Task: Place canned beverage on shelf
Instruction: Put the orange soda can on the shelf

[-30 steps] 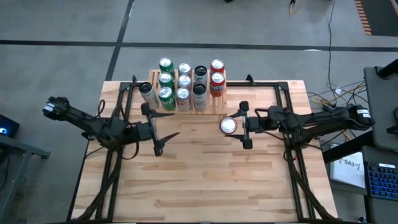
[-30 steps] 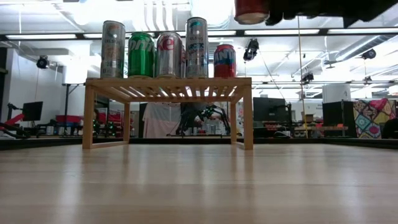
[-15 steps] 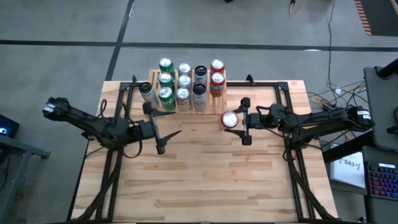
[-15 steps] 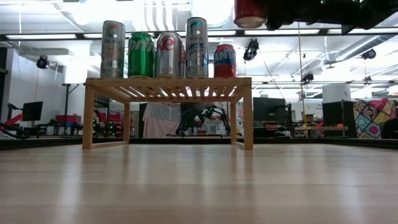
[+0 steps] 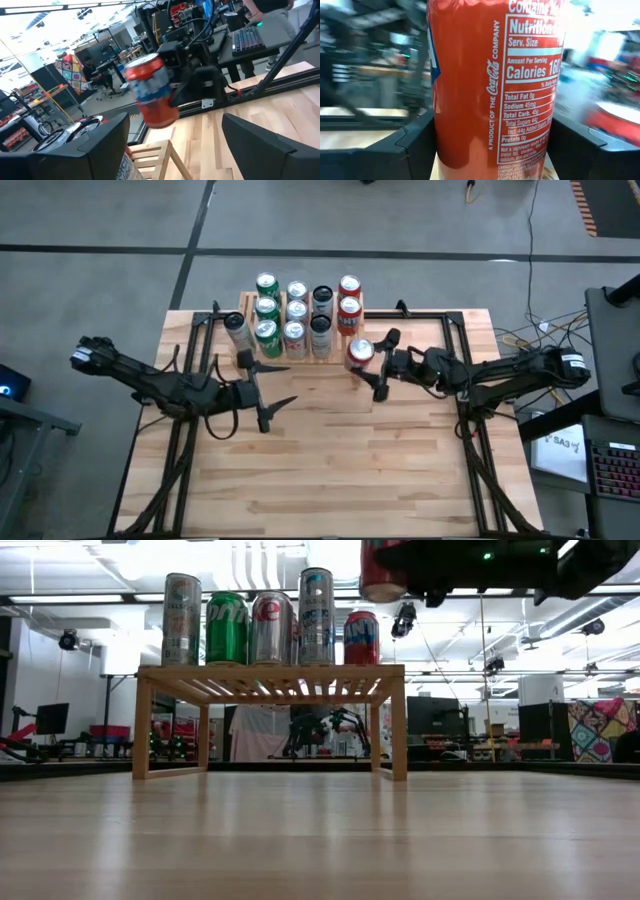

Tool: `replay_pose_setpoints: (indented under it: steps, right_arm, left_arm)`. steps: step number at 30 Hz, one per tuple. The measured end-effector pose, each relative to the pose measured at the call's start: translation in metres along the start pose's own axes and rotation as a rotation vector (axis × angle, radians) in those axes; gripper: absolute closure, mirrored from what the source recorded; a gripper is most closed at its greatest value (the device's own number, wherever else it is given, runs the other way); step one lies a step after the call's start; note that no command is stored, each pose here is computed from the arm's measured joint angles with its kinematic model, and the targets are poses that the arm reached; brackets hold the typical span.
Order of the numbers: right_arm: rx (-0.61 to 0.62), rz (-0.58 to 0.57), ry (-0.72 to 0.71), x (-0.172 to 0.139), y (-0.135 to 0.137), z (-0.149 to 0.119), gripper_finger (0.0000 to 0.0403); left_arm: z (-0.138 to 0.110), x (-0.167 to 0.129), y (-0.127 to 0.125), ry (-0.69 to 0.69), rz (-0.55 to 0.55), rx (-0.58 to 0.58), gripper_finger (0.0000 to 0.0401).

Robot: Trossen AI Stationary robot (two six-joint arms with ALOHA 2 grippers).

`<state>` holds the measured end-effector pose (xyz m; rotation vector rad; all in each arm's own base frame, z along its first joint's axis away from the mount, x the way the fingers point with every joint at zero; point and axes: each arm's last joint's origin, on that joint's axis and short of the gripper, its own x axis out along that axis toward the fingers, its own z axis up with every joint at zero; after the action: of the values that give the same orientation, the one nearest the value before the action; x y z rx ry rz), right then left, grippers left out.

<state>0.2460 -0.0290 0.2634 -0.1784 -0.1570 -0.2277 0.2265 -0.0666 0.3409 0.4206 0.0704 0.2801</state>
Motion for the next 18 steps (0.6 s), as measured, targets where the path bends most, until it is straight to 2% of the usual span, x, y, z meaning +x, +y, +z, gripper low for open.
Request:
replay_pose_setpoints:
  steps: [3, 8, 18]
  right_arm:
    - [0.015, -0.064, 0.038, 0.004, -0.001, -0.006, 0.0113]
    - [0.062, -0.046, 0.051, 0.008, 0.0, -0.01, 0.0113]
    - [0.115, -0.112, 0.086, 0.007, -0.004, -0.016, 0.0113]
  left_arm:
    - [-0.001, 0.0, 0.0, 0.008, -0.003, 0.006, 0.01]
    - [-0.003, 0.0, -0.001, 0.028, -0.012, 0.004, 0.01]
    - [-0.004, 0.0, -0.002, 0.035, -0.014, -0.007, 0.01]
